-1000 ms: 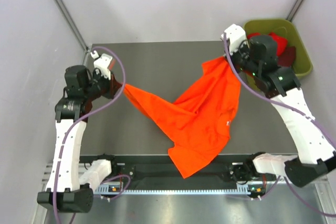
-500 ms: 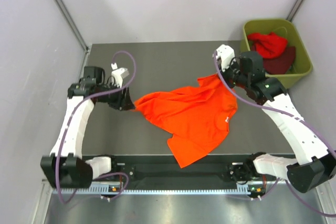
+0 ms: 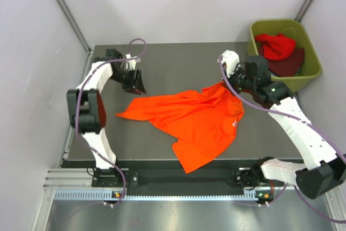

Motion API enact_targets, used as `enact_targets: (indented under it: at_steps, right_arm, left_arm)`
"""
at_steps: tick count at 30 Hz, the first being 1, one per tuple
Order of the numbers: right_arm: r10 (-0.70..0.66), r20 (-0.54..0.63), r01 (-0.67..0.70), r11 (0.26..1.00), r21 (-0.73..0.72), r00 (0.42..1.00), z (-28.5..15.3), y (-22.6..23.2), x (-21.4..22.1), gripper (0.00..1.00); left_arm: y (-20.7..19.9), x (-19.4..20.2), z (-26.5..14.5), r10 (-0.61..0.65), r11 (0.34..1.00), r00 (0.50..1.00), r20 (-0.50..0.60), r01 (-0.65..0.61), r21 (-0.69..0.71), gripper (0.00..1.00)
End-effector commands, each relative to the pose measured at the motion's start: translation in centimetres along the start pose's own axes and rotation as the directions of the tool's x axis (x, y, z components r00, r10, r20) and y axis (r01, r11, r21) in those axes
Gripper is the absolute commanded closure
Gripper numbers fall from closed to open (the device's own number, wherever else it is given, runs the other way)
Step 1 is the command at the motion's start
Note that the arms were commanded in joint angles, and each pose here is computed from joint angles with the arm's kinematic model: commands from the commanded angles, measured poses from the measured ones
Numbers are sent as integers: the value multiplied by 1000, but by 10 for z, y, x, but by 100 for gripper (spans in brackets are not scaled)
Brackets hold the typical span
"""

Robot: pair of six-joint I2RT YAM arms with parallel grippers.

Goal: Fold and stack the t-shirts
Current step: Flatten the tshirt out

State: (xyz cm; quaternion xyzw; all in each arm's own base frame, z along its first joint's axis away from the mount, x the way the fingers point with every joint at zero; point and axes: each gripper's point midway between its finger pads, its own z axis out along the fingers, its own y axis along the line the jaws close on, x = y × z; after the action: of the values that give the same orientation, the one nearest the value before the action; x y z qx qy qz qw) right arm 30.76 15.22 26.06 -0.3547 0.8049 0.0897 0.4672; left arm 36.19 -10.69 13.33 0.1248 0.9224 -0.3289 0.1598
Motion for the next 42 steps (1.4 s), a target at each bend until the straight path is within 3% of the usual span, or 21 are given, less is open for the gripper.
enact_targets:
  at_steps: [1,6,12,18,27,29,30,31,37,42]
  right_arm:
    - [8,25,-8,1000,-21,1000,-3,6,-7,100]
    - [9,12,-9,1000,-19,1000,-1,5,-4,100]
    - [6,1,-6,1000,-20,1000,5,4,-2,100]
    - [1,-4,-1,1000,-18,1000,12,1,-3,100]
    - [-7,-1,7,1000,-15,1000,18,0,-5,100]
    - [-8,0,8,1000,-12,1000,18,-1,-5,100]
    - [-6,1,6,1000,-10,1000,18,-2,-5,100]
    - [-5,0,5,1000,-8,1000,18,-2,-5,100]
    - [-55,0,55,997,59,998,25,-18,-8,100]
    - [-98,40,91,985,144,994,35,-43,-41,100]
  left_arm:
    - [17,-30,18,-13,1000,1000,8,13,11,49]
    - [48,-54,44,-22,1000,1000,-17,22,-6,50]
    - [69,-50,67,-35,999,998,-58,35,-3,50]
    - [61,-7,83,-25,999,977,-213,33,35,51]
    - [41,48,80,-17,989,948,-318,61,132,46]
    - [40,54,81,-19,988,942,-336,69,138,60]
    - [38,55,82,-17,986,942,-335,71,150,76]
    - [37,54,82,-19,985,942,-334,75,156,100]
    - [41,5,80,9,994,976,-219,15,108,100]
    - [22,-82,40,156,988,987,34,-156,4,100]
